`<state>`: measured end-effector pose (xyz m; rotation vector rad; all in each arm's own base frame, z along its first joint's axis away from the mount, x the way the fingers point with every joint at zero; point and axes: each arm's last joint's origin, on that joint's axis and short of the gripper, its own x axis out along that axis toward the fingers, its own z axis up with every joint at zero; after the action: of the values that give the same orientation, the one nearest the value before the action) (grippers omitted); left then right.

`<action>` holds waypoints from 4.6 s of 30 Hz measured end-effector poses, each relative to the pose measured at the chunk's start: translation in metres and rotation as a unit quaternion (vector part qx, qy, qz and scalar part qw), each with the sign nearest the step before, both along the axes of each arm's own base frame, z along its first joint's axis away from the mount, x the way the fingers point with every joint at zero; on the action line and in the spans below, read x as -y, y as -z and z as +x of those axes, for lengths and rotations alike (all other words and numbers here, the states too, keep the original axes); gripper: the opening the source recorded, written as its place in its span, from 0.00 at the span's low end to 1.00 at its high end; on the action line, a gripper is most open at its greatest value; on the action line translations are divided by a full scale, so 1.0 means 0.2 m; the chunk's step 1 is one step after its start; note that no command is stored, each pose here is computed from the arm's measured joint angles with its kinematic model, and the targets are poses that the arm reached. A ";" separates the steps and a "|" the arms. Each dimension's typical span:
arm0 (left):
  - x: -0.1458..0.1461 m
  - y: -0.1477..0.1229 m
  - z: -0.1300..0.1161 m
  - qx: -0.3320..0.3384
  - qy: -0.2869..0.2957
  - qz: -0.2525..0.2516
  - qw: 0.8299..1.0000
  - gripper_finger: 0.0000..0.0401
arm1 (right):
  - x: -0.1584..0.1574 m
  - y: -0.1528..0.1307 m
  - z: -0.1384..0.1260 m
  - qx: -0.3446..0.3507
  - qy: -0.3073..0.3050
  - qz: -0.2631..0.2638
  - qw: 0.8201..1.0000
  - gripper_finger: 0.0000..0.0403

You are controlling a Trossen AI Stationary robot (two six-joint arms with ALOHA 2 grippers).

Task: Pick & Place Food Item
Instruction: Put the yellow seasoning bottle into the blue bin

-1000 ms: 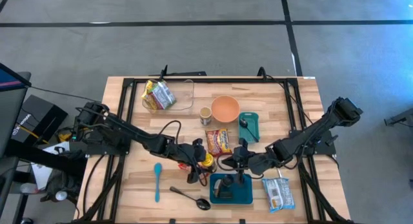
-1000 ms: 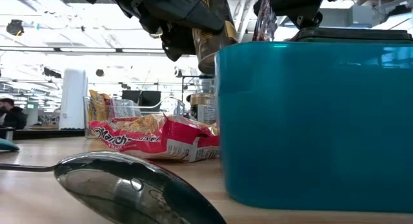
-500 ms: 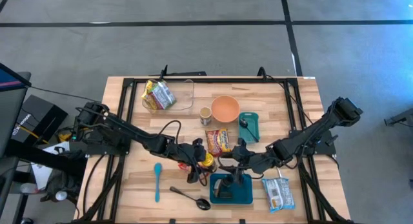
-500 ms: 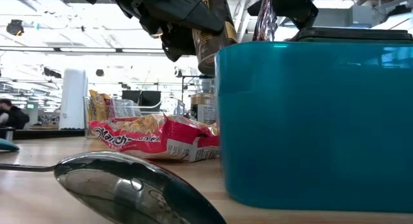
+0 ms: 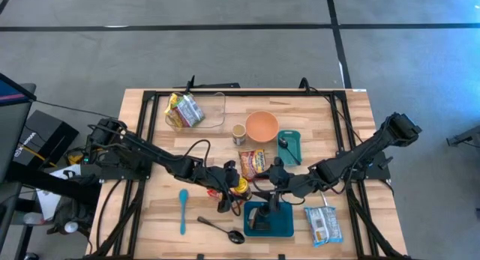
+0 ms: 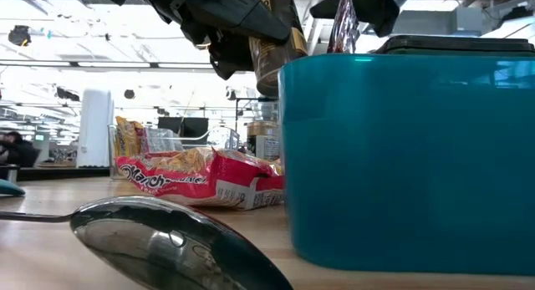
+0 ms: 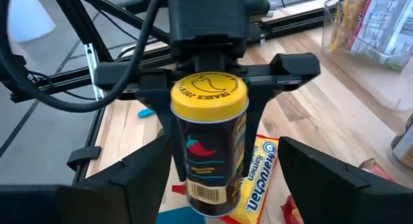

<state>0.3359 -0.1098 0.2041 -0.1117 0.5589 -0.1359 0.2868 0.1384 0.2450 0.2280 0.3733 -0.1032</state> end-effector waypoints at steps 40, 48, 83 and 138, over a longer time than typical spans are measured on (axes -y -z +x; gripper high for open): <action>0.00 0.00 0.00 0.001 0.001 -0.001 1.000 0.54 | 0.01 0.11 0.15 0.029 -0.034 0.013 0.999 0.69; 0.00 0.00 0.00 0.001 0.001 -0.001 1.000 0.54 | 0.03 0.11 0.16 0.029 -0.046 0.023 0.998 0.69; 0.00 0.00 0.00 0.002 0.000 -0.001 1.000 0.54 | 0.07 0.11 0.18 0.027 -0.035 0.035 0.998 0.69; -0.01 0.00 0.00 -0.006 -0.002 0.000 1.000 0.54 | 0.04 0.15 0.23 0.053 -0.050 0.005 0.997 0.74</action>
<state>0.3359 -0.1078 0.2032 -0.1146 0.5704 -0.1317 0.3320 0.1296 0.2153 0.2234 0.2784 0.0084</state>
